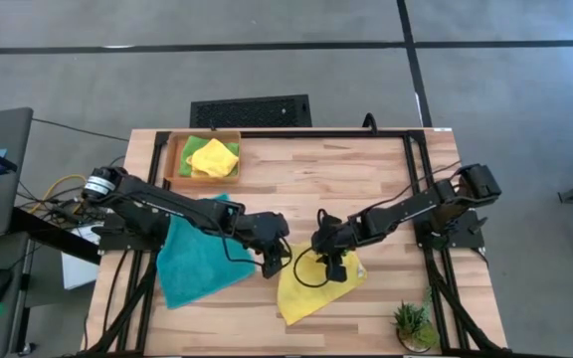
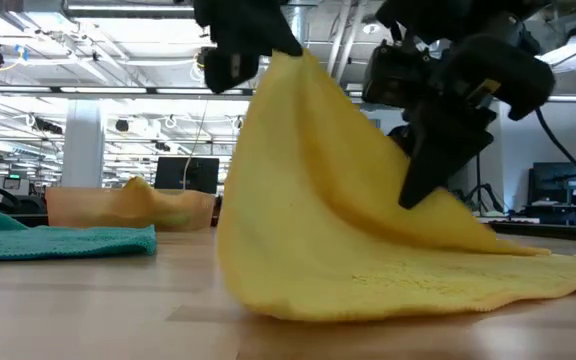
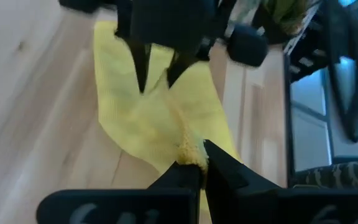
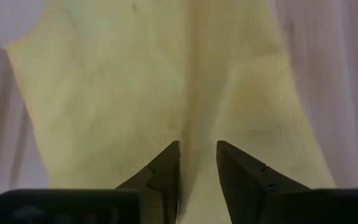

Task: Fold microfiber towels
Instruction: Fold the yellow microfiber towel

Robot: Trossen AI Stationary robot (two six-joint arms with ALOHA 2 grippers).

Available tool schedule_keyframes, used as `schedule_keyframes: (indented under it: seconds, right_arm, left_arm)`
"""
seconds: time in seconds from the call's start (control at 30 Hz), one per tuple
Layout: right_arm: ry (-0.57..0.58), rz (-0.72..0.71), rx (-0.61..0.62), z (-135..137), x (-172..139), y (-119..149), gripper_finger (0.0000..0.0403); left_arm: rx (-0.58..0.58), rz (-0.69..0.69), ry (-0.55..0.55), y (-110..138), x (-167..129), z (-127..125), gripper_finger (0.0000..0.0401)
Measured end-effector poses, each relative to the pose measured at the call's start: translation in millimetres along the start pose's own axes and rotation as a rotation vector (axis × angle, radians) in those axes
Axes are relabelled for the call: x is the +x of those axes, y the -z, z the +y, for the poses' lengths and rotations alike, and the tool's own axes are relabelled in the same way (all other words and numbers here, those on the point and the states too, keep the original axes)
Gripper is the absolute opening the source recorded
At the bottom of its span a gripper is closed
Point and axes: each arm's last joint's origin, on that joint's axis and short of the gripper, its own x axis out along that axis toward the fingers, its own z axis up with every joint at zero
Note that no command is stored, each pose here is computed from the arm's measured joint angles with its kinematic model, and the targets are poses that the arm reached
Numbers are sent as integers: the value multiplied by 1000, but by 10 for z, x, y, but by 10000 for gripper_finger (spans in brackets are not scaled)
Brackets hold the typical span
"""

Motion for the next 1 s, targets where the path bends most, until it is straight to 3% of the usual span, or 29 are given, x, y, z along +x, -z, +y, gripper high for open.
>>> schedule_keyframes:
  seconds: [0.2,0.37,0.8,0.9,1.0]
  right_arm:
    - [22,36,3,-13,-2,35,118]
    - [38,106,8,-26,-7,104,118]
    - [102,319,28,-74,-67,307,117]
    - [106,335,30,-78,-73,321,101]
    - [109,345,31,-80,-76,331,60]
  left_arm:
    - [17,-18,-19,-27,-190,-13,0]
    - [13,47,-62,34,-274,22,0]
    - [1,125,-107,106,-292,67,0]
    - [1,126,-109,108,-292,68,0]
    - [-14,131,-114,114,-294,72,0]
